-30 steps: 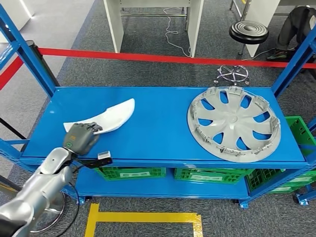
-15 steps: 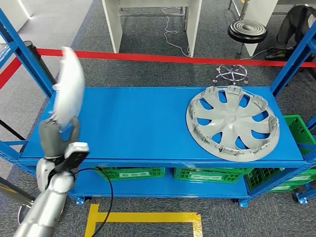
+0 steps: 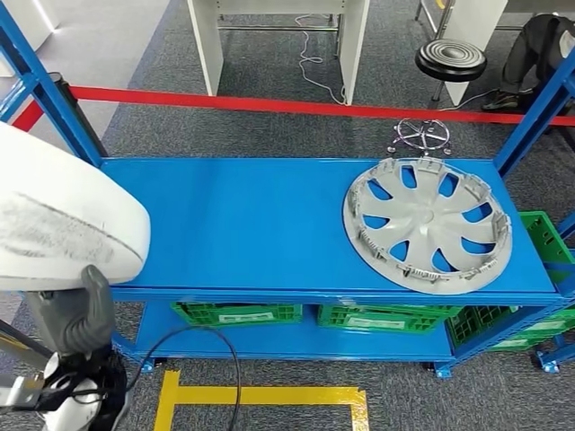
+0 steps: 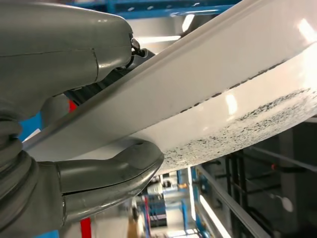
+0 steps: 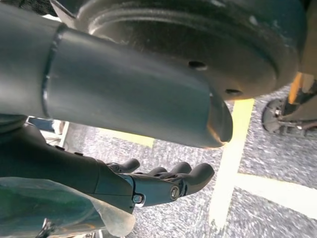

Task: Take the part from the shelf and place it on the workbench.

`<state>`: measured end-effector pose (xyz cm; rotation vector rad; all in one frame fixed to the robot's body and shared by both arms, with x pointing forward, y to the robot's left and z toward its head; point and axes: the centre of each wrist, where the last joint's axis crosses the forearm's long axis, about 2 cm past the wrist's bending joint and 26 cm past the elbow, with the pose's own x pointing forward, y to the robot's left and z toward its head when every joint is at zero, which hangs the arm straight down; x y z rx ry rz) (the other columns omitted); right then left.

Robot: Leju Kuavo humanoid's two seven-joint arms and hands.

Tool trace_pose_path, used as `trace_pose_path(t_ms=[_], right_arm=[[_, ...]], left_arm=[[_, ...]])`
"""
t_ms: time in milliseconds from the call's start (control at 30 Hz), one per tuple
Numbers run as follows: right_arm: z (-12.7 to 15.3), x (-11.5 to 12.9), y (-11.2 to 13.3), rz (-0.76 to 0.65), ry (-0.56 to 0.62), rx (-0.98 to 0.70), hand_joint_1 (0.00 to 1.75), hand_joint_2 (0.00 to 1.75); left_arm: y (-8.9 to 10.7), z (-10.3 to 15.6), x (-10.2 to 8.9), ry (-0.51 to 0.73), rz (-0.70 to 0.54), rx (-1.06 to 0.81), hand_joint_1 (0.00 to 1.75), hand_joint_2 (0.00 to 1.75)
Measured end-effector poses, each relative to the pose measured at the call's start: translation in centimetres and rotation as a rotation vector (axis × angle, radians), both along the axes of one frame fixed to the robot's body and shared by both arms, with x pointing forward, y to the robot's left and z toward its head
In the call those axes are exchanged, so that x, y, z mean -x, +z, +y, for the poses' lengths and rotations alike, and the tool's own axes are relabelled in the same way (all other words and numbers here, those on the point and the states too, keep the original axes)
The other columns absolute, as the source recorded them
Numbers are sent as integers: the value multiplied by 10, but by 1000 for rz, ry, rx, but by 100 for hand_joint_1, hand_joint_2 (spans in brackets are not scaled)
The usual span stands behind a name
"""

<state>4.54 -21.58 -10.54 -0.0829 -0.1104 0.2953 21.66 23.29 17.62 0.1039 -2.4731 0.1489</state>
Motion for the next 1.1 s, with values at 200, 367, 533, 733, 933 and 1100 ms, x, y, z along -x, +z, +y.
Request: trace_pose_path(t_ms=[200, 367, 533, 733, 933, 1100], right_arm=[[-1, 1, 0, -54, -12, 17, 0, 0], [-1, 2, 0, -70, -15, 23, 0, 0], [-3, 1, 1, -218, -26, 119, 0, 0], [-7, 1, 0, -220, -92, 94, 0, 0], [-10, 1, -1, -200, -151, 75, 0, 0], [-16, 3, -2, -137, -209, 99, 0, 0]], left_arm=[[-2, -6, 18, -54, 29, 69, 175, 175], [-3, -7, 23, -67, 40, 84, 175, 175], [-7, -10, 30, -105, 58, 96, 175, 175], [-15, -11, 41, -106, 99, 116, 175, 175], [-15, -12, 42, -107, 106, 125, 175, 175], [-16, -14, 43, -110, 112, 150, 175, 175]])
